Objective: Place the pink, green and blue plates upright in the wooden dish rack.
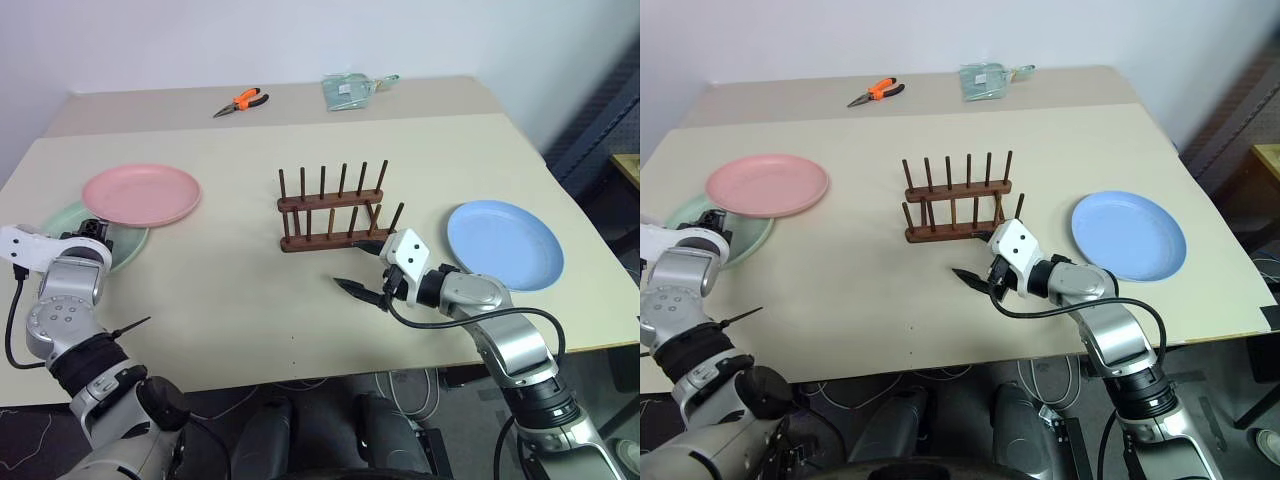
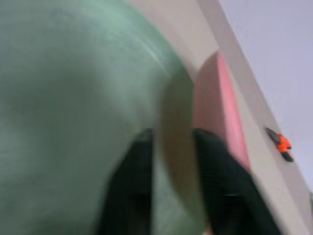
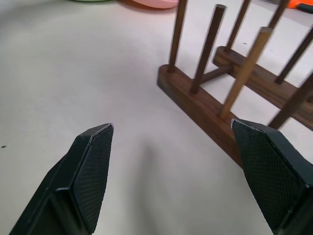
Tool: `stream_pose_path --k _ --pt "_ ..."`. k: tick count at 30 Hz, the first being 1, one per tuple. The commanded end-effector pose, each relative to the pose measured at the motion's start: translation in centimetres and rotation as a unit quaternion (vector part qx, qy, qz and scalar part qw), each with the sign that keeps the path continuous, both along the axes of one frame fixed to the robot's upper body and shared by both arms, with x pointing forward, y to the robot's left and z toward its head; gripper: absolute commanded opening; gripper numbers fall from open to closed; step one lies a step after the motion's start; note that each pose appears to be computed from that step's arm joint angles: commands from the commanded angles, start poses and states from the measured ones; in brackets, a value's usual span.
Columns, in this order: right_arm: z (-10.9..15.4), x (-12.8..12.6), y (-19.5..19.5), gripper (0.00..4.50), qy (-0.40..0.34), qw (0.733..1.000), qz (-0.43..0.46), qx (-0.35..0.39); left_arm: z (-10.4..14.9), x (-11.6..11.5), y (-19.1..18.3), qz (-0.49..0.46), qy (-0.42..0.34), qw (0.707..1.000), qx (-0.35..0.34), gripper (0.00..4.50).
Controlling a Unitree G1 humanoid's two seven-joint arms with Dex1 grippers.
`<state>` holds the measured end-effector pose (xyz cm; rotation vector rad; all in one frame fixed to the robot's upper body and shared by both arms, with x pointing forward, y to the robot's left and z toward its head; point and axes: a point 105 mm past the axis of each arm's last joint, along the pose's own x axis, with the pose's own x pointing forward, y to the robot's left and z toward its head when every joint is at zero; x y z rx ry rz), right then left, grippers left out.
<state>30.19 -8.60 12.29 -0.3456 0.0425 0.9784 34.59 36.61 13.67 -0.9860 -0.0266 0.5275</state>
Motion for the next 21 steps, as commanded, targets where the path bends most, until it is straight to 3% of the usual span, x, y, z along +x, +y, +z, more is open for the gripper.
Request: stream_pose_path --k 1,9,12,15,19,21 --pt "1.2 -0.2 -0.2 3.94 -0.029 1.000 -0.003 0.009 2.0 1.0 -0.4 -0.025 -0.033 0.999 0.016 0.03" --pt "0.8 -0.6 -0.7 3.94 -0.024 1.000 -0.014 0.007 1.5 0.5 -0.5 -0.018 -0.025 0.999 0.035 0.03" --pt "0.6 -0.6 -0.8 3.94 -0.022 1.000 -0.014 0.006 1.2 -0.2 0.1 0.005 -0.026 0.999 0.033 0.87" --pt "0.6 -0.7 -0.8 3.94 -0.020 1.000 -0.010 0.004 1.8 -0.4 0.1 0.008 -0.051 0.998 0.029 2.20" --pt "0.6 -0.6 -0.8 3.94 -0.018 1.000 -0.006 0.002 3.3 0.0 -1.0 -0.020 -0.080 0.995 0.051 4.38" --pt "0.5 -0.6 -0.7 3.94 -0.018 1.000 -0.004 0.002 3.7 0.8 -2.0 -0.041 -0.080 0.994 0.064 4.45"
